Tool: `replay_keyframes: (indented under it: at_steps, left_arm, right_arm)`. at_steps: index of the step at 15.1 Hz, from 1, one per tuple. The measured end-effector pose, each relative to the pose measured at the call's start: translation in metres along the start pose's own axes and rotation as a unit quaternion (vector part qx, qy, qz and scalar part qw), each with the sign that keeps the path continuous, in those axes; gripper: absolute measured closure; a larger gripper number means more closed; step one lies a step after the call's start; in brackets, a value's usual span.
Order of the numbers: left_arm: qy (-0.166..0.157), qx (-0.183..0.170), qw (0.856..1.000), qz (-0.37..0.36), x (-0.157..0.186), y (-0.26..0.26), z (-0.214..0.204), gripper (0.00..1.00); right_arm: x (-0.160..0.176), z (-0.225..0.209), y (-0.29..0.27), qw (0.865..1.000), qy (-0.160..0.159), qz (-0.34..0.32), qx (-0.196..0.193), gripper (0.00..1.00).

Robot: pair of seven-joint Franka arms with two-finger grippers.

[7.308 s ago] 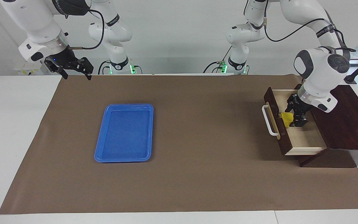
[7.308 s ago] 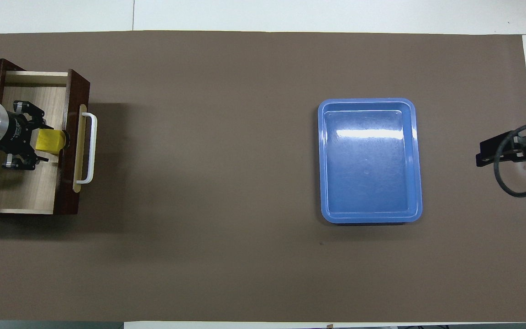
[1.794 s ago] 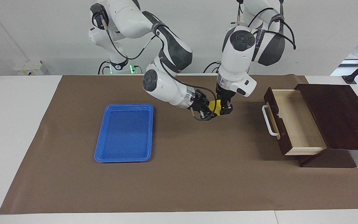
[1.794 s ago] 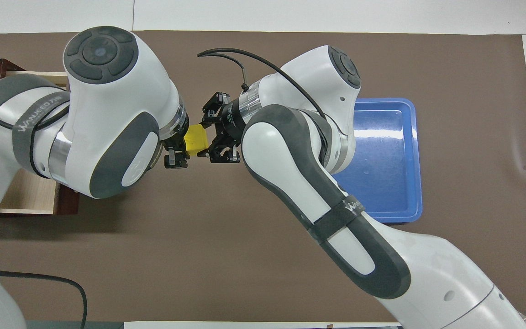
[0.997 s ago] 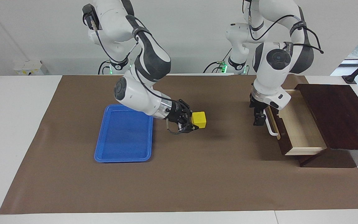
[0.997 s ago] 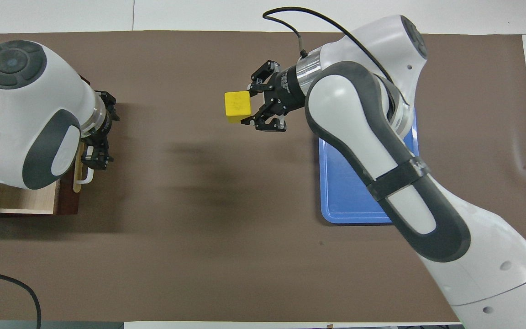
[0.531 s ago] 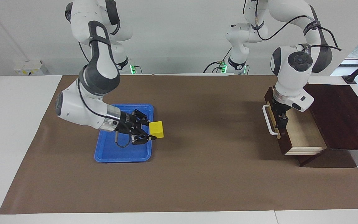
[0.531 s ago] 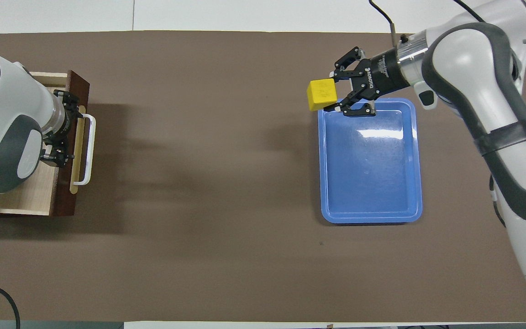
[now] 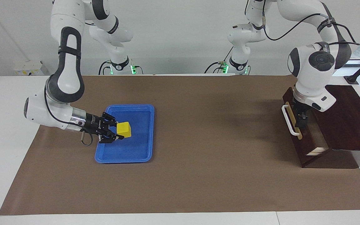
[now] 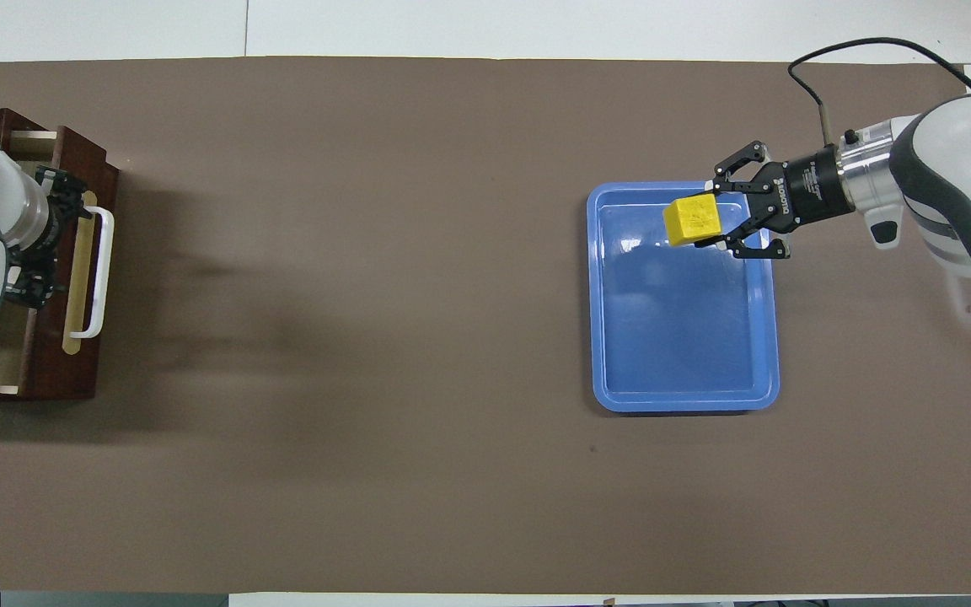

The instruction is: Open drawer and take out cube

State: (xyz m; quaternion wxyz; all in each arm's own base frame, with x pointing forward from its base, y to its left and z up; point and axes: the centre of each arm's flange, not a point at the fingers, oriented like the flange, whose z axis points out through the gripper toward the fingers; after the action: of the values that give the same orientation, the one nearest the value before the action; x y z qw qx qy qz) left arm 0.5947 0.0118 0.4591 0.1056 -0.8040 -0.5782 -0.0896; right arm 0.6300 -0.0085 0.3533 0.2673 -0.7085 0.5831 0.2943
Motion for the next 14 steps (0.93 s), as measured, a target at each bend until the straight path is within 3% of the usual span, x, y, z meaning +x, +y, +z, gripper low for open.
replay_keyframes:
  at_steps: [4, 11, 14]
  left_arm:
    - [-0.002, 0.001, 1.0, 0.004, 0.032, -0.012, 0.008, 0.0]
    - [-0.002, 0.0, 1.0, 0.016, 0.03, -0.013, 0.004, 0.0]
    - [-0.039, -0.021, 0.999, 0.028, 0.015, -0.018, -0.026, 0.0]
  right_arm:
    - [0.04, 0.014, 0.06, 0.999, -0.014, -0.033, -0.016, 0.45]
    - [0.086, 0.033, 0.119, 0.999, 0.021, -0.037, 0.005, 0.45]
    - [0.087, 0.036, 0.123, 1.0, 0.022, -0.013, 0.004, 0.45]
